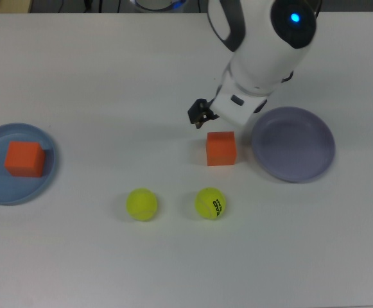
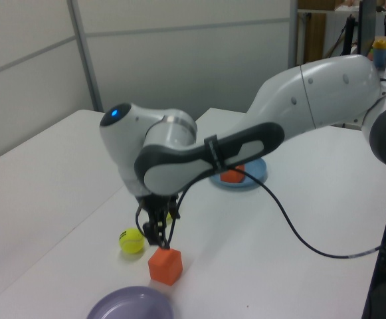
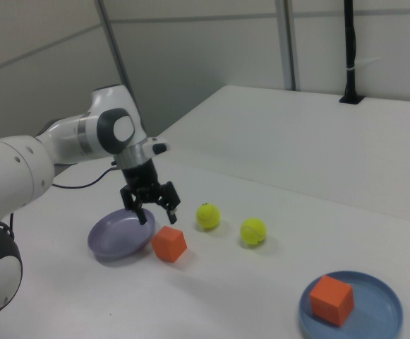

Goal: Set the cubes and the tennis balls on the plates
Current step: 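Move to the second orange cube and grasp it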

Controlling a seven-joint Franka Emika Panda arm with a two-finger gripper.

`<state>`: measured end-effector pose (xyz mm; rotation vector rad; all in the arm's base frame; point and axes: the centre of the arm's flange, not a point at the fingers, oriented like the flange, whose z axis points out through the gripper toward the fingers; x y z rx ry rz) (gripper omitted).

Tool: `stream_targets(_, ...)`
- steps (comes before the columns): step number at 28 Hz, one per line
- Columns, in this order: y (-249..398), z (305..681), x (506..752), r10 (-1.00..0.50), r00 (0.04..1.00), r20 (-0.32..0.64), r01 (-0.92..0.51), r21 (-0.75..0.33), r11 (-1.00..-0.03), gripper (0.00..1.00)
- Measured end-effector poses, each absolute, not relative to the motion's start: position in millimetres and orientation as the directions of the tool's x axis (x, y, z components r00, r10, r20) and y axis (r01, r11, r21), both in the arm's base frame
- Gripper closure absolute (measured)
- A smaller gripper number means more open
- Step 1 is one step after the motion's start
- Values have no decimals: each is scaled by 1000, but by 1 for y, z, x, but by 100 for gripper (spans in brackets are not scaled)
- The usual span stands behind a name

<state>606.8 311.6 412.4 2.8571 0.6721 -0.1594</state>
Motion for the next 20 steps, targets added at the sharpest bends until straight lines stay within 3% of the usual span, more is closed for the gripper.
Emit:
stream_targets(6,319,377,602,435,878,-202,468,164,-868,0)
stream_targets(20,339,317,614,464,874,-143,485,198,-852,1)
